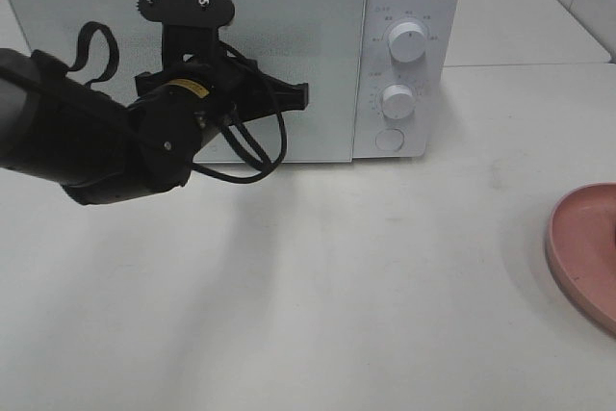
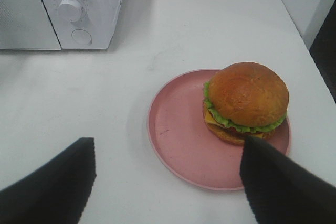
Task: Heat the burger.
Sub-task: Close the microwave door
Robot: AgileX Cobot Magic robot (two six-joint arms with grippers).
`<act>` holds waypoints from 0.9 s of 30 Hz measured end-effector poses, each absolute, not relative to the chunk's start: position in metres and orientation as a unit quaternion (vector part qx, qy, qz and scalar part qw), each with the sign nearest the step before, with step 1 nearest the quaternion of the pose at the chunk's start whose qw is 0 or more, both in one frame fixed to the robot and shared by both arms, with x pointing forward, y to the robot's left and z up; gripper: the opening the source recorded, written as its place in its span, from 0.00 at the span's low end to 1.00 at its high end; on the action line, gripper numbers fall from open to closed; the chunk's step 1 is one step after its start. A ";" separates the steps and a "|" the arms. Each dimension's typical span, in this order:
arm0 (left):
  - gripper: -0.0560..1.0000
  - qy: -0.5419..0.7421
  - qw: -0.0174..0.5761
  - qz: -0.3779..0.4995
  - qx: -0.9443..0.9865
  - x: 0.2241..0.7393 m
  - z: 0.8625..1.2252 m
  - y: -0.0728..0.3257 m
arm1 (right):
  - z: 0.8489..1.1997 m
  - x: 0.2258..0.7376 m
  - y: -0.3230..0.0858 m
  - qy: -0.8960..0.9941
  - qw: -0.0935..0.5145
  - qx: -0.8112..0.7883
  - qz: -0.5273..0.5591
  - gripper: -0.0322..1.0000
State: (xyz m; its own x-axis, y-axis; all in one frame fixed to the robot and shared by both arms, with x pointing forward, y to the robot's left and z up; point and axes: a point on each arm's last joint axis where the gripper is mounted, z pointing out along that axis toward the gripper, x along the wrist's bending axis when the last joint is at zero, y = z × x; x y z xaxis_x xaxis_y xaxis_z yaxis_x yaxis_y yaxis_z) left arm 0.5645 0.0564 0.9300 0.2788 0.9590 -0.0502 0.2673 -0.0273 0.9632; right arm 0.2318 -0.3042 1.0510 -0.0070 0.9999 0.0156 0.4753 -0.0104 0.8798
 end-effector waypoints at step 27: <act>0.68 0.486 0.430 0.202 0.733 0.524 0.939 0.036 | 1.051 0.232 -0.304 0.607 0.356 0.608 0.369 0.76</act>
State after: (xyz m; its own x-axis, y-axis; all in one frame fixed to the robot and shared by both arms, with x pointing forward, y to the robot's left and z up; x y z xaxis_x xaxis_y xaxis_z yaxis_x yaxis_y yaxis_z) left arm 0.5237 0.0364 0.9389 0.4453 0.8871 -0.1212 0.5389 -0.1574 0.8275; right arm 0.2317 -0.3042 1.0510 -0.0076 0.9998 0.0164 0.4753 -0.0108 0.8797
